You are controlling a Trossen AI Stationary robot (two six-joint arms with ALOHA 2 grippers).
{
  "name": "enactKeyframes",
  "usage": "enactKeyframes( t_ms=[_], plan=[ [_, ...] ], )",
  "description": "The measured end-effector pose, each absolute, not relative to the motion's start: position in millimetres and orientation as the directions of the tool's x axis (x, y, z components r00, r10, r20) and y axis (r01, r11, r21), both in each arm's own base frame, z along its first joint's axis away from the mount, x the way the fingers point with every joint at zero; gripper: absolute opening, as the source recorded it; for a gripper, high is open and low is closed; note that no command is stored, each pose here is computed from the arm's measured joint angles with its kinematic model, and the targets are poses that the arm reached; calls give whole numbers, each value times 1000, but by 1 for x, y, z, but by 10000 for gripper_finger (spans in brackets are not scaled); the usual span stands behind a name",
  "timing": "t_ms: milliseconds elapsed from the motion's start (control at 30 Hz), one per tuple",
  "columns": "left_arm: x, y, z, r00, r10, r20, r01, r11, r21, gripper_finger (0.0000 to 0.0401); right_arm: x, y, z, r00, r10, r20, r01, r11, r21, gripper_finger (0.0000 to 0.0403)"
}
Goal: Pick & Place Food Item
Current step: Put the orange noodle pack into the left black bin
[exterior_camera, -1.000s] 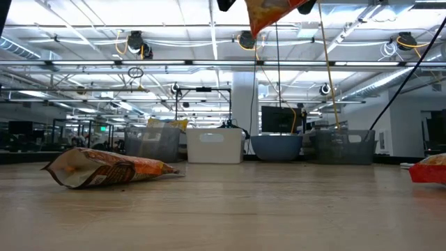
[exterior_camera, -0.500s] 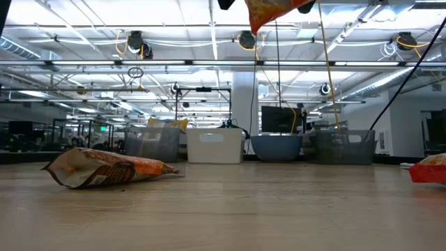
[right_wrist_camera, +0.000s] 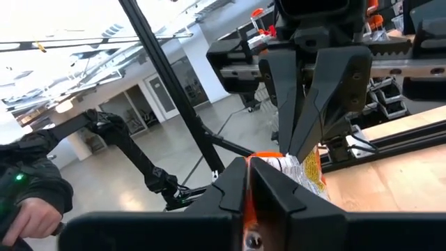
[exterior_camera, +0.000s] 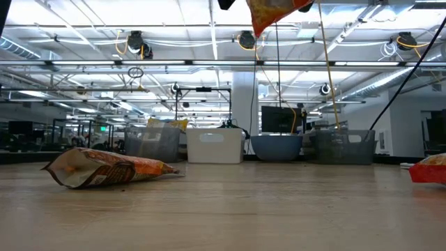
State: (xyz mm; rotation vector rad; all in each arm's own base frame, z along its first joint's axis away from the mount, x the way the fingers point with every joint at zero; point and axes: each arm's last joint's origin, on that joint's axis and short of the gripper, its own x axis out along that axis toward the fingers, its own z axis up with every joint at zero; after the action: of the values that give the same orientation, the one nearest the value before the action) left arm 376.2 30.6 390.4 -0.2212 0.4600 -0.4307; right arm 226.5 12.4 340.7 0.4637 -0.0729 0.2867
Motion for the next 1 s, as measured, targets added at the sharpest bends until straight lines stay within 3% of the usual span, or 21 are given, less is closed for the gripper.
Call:
enactKeyframes(
  t_ms=[567, 767, 1000],
  plan=[
    [369, 45, 402, 813, -414, -409, 303, 901, -311, 1, 227, -3, 341, 980, 147, 133, -193, 852, 486, 213],
    [352, 60, 409, 776, -392, -495, 254, 911, -324, 0, 227, -7, 341, 983, 128, 133, -176, 859, 481, 243],
    [321, 86, 424, 797, -339, -499, 204, 930, -305, 0, 227, -13, 339, 988, 104, 112, -145, 869, 473, 245]
  ],
)
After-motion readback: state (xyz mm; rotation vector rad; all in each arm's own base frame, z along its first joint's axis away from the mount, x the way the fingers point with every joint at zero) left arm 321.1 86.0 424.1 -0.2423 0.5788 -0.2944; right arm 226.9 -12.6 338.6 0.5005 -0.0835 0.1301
